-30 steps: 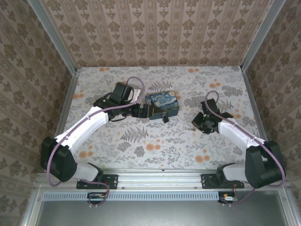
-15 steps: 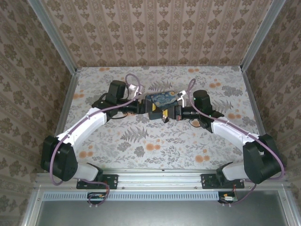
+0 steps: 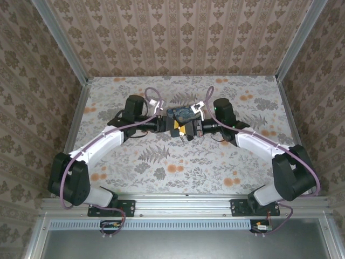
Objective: Unlock the padlock with the key
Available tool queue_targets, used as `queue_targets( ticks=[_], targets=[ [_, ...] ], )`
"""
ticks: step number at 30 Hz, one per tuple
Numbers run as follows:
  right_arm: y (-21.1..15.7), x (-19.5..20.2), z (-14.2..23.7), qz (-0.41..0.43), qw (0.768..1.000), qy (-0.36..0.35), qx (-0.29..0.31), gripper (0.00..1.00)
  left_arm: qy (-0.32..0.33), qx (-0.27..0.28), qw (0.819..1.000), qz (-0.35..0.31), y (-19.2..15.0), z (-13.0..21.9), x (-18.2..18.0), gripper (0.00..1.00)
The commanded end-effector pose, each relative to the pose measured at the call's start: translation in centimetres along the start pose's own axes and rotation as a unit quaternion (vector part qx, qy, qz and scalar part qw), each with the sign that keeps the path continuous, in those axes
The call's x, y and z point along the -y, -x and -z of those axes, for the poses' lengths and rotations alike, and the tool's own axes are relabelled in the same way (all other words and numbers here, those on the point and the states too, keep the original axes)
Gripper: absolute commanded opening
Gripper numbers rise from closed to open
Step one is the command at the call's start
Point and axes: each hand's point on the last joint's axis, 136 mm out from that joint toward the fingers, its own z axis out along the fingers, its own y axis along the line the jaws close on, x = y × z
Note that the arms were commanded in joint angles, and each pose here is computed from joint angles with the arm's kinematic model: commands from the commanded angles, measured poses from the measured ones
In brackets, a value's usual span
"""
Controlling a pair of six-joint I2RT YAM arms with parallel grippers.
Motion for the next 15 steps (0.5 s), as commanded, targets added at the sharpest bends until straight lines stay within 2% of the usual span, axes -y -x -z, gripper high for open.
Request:
queue_targets(
  ticks=[1,4,15],
  targets=[
    [0.1,-0.6,-0.2,0.015,1.0,0.015,-0.014,0.0,-0.029,0.0,1.0,-0.01,0.3,0.2,1.0,0.42],
    [0.3,-0.6,-0.3,0.016,1.0,0.015,-0.013,0.0,-0.028,-0.002,1.0,-0.006,0.0,0.2,0.8,0.35],
    [0.2,-0.9,-0.6,0.021,0.999,0.023,-0.018,0.0,-0.013,-0.012,1.0,0.006,-0.1,-0.5,-0.3,0.34]
  ],
)
